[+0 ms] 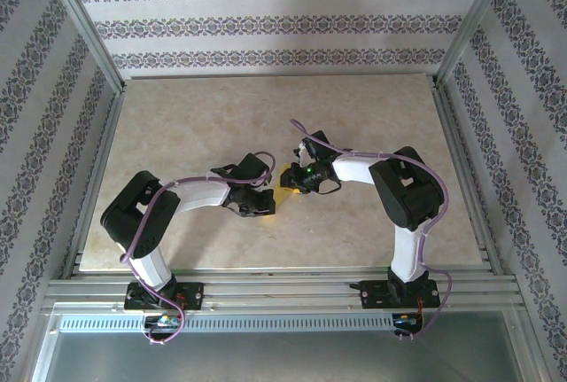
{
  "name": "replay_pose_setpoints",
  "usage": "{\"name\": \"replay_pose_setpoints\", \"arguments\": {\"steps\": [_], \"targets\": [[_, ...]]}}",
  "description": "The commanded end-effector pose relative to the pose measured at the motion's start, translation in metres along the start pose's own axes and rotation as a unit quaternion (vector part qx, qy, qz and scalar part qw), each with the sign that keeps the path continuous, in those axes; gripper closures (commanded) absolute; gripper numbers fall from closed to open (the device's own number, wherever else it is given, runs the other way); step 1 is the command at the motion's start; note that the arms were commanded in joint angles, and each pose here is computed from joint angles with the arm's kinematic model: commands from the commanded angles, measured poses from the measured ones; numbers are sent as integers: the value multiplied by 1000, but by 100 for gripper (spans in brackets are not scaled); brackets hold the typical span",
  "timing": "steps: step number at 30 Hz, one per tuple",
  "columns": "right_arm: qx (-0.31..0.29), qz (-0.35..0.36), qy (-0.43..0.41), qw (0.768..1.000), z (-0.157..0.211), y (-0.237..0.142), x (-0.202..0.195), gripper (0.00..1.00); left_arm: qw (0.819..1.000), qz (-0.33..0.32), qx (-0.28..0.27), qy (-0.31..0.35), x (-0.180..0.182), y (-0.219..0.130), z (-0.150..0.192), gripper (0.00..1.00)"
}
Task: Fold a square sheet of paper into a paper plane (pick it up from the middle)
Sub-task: Fold the wing for the fifth time at the center of the table.
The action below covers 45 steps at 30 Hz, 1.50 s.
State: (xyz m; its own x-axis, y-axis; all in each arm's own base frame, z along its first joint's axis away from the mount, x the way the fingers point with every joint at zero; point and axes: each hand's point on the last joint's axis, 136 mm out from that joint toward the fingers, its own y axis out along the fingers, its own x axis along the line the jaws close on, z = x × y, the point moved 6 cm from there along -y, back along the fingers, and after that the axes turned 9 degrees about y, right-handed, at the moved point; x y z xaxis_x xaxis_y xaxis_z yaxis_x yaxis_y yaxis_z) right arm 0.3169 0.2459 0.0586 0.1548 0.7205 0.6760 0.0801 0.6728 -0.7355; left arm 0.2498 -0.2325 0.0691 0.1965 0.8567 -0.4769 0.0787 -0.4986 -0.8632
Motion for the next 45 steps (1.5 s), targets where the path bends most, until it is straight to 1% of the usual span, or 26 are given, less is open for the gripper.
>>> {"name": "replay_pose_setpoints", "arguments": {"steps": [1, 6, 11, 13, 16, 18, 19, 20, 23, 26, 30, 35, 42, 45], "targets": [[-6, 114, 46, 992, 4, 24, -62, 70, 995, -54, 82, -25, 24, -3, 37, 90], [-6, 115, 46, 992, 3, 25, -61, 70, 990, -84, 109, -4, 28, -14, 49, 91], [-7, 115, 46, 992, 2, 25, -61, 70, 990, -85, 108, 26, 20, -26, 51, 92], [-5, 116, 47, 992, 3, 25, -61, 70, 992, -83, 86, 38, 13, -35, 41, 91], [-5, 116, 47, 992, 4, 25, -61, 70, 996, -74, 15, 51, -2, -51, 18, 91], [-5, 117, 47, 992, 4, 26, -62, 70, 997, -54, -38, 50, -12, -56, 0, 91], [-5, 117, 48, 992, 4, 26, -63, 70, 996, -39, -57, 48, -17, -54, -6, 91], [-5, 117, 49, 992, 4, 26, -63, 70, 996, -25, -71, 46, -21, -51, -13, 91], [-4, 118, 51, 992, 4, 26, -64, 70, 995, -21, -87, 39, -24, -42, -27, 91], [-3, 118, 51, 992, 5, 26, -64, 70, 995, -20, -93, 26, -22, -29, -35, 92], [-5, 115, 50, 992, 4, 25, -63, 70, 996, -17, -84, 28, -21, -15, -42, 92], [-5, 111, 51, 993, 3, 25, -61, 70, 996, 19, -87, 18, -24, -2, -46, 92], [-12, 96, 46, 994, 0, 21, -52, 70, 998, -16, -61, -4, -1, 12, -26, 96], [-17, 83, 39, 996, -2, 17, -45, 70, 998, -21, -52, -9, 4, 14, -18, 97]]}}
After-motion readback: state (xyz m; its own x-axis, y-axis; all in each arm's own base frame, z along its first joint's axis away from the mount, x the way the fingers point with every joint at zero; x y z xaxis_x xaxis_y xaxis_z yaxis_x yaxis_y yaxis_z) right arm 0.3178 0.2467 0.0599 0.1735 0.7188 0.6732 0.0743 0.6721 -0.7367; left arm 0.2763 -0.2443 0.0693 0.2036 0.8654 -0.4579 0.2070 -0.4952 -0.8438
